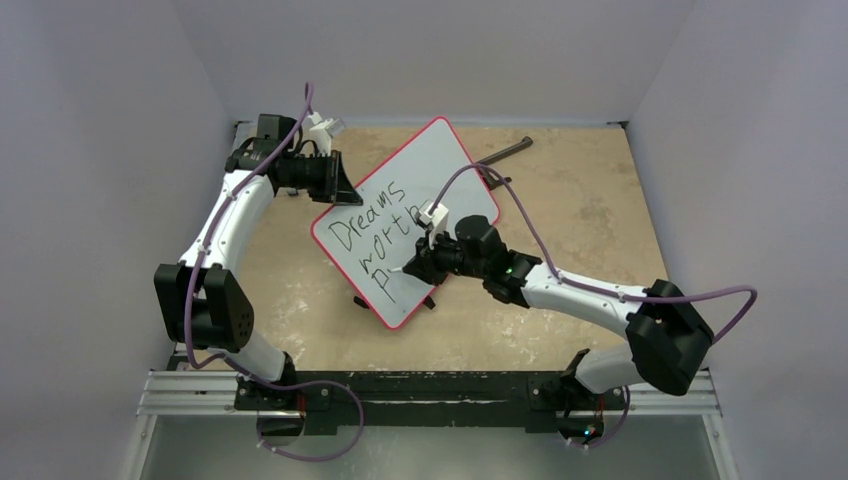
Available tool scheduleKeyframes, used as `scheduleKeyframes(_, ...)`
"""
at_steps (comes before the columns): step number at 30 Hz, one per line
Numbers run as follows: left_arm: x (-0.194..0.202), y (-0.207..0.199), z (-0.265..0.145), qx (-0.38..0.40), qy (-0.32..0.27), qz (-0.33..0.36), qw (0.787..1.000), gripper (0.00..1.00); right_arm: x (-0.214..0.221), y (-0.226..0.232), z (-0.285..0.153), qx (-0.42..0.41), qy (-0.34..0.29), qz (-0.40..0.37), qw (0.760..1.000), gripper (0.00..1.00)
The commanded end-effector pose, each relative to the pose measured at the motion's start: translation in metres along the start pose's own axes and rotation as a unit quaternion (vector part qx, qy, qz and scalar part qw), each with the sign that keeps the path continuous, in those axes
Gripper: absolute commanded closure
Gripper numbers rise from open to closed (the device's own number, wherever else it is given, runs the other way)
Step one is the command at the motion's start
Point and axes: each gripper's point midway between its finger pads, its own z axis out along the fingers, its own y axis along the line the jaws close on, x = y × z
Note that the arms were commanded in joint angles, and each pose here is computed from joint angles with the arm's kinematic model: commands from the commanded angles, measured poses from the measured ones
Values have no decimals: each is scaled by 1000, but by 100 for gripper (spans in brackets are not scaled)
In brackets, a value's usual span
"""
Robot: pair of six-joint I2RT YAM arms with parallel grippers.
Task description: Write a sentence on the whiteboard
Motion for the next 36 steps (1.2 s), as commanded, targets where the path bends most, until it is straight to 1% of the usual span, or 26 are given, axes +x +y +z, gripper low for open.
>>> scheduleKeyframes(1,-26,7,-19,-45,-53,55,996,100,19,-9,-1,20,17,4,1000,100)
scheduleKeyframes(6,-26,7,-19,-46,-53,55,996,100,32,-12,-8,30,32,13,999,100)
scheduleKeyframes(10,-26,7,-19,-45,-53,55,996,100,34,-14,-12,40,33,18,998,100)
scheduleKeyframes(18,-26,6,-18,-45,-52,54,996,100,3,-29,-7,88,11,11,996,100)
scheduleKeyframes(25,-26,7,-19,-48,-52,56,996,100,-25,-27,1,85,-9,4,996,100)
scheduleKeyframes(30,-26,6,-19,-46,-53,56,996,100,-29,-26,4,81,-13,1,997,100)
scheduleKeyframes(36,-26,7,-18,-46,-52,55,996,100,-15,-27,1,82,1,0,997,100)
